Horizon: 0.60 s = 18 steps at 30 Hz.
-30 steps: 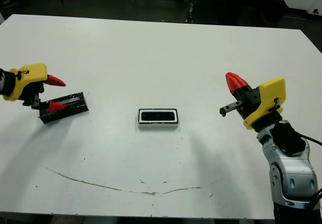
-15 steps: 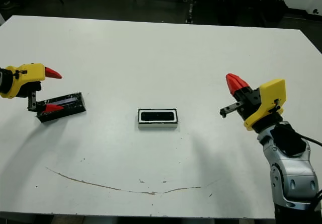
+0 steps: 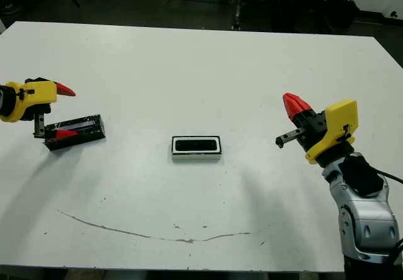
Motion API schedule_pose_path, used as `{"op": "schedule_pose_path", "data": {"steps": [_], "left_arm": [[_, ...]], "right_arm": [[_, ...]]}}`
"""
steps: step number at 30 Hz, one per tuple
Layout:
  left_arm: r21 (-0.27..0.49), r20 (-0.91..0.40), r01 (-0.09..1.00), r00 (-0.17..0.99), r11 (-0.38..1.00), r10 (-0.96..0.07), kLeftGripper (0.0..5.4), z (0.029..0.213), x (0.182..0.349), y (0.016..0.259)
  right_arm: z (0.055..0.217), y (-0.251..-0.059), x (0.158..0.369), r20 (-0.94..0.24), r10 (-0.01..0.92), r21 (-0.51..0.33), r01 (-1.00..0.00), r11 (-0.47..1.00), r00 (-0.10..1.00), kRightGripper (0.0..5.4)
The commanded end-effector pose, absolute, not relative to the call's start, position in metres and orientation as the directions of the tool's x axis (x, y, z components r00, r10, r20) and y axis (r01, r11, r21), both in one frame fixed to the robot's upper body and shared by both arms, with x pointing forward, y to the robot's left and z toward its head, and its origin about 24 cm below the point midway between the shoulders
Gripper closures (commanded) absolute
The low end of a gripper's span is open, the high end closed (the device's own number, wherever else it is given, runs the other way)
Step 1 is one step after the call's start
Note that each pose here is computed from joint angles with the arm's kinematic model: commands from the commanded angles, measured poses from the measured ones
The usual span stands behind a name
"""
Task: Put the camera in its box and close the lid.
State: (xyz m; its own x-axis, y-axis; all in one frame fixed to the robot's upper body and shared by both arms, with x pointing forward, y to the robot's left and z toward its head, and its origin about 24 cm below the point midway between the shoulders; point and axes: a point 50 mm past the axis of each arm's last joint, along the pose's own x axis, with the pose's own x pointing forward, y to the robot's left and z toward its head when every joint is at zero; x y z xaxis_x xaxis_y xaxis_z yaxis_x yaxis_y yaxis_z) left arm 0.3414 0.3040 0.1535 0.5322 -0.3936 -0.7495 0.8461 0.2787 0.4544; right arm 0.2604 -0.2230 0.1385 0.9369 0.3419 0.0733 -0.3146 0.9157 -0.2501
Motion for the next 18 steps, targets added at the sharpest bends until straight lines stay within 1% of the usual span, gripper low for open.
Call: {"op": "schedule_pose_path", "data": {"steps": [1,4,6,9,11,13,15,17,18], "left_arm": [[0.364,-0.777,0.850,0.503,0.382,-0.379,0.01,0.136,0.337,0.312],[0.360,-0.757,0.840,0.517,0.405,-0.399,0.01,0.141,0.338,0.312],[0.382,-0.741,0.829,0.539,0.409,-0.401,0.01,0.145,0.339,0.312],[0.424,-0.716,0.809,0.575,0.407,-0.396,0.01,0.157,0.343,0.312],[0.429,-0.702,0.799,0.589,0.422,-0.400,0.01,0.165,0.345,0.313],[0.450,-0.691,0.787,0.607,0.422,-0.394,0.01,0.172,0.346,0.313],[0.448,-0.680,0.778,0.616,0.440,-0.397,0.01,0.179,0.347,0.313],[0.481,-0.671,0.770,0.631,0.420,-0.389,0.01,0.184,0.348,0.313],[0.480,-0.669,0.769,0.632,0.422,-0.392,0.01,0.186,0.348,0.312]], "right_arm": [[0.137,-0.228,0.259,0.055,0.325,-0.260,-0.300,0.918,0.944,5.40],[0.137,-0.227,0.259,0.051,0.322,-0.262,-0.299,0.918,0.945,5.40],[0.136,-0.227,0.259,0.047,0.321,-0.256,-0.299,0.919,0.946,5.40],[0.136,-0.226,0.259,0.046,0.327,-0.246,-0.306,0.919,0.944,5.40],[0.136,-0.225,0.260,0.046,0.331,-0.243,-0.311,0.919,0.943,5.40],[0.135,-0.225,0.260,0.043,0.331,-0.244,-0.312,0.918,0.943,5.40],[0.135,-0.225,0.260,0.039,0.330,-0.248,-0.311,0.918,0.943,5.40],[0.135,-0.225,0.260,0.036,0.328,-0.248,-0.310,0.918,0.944,5.40],[0.136,-0.224,0.260,0.035,0.328,-0.253,-0.310,0.917,0.944,5.40]]}}
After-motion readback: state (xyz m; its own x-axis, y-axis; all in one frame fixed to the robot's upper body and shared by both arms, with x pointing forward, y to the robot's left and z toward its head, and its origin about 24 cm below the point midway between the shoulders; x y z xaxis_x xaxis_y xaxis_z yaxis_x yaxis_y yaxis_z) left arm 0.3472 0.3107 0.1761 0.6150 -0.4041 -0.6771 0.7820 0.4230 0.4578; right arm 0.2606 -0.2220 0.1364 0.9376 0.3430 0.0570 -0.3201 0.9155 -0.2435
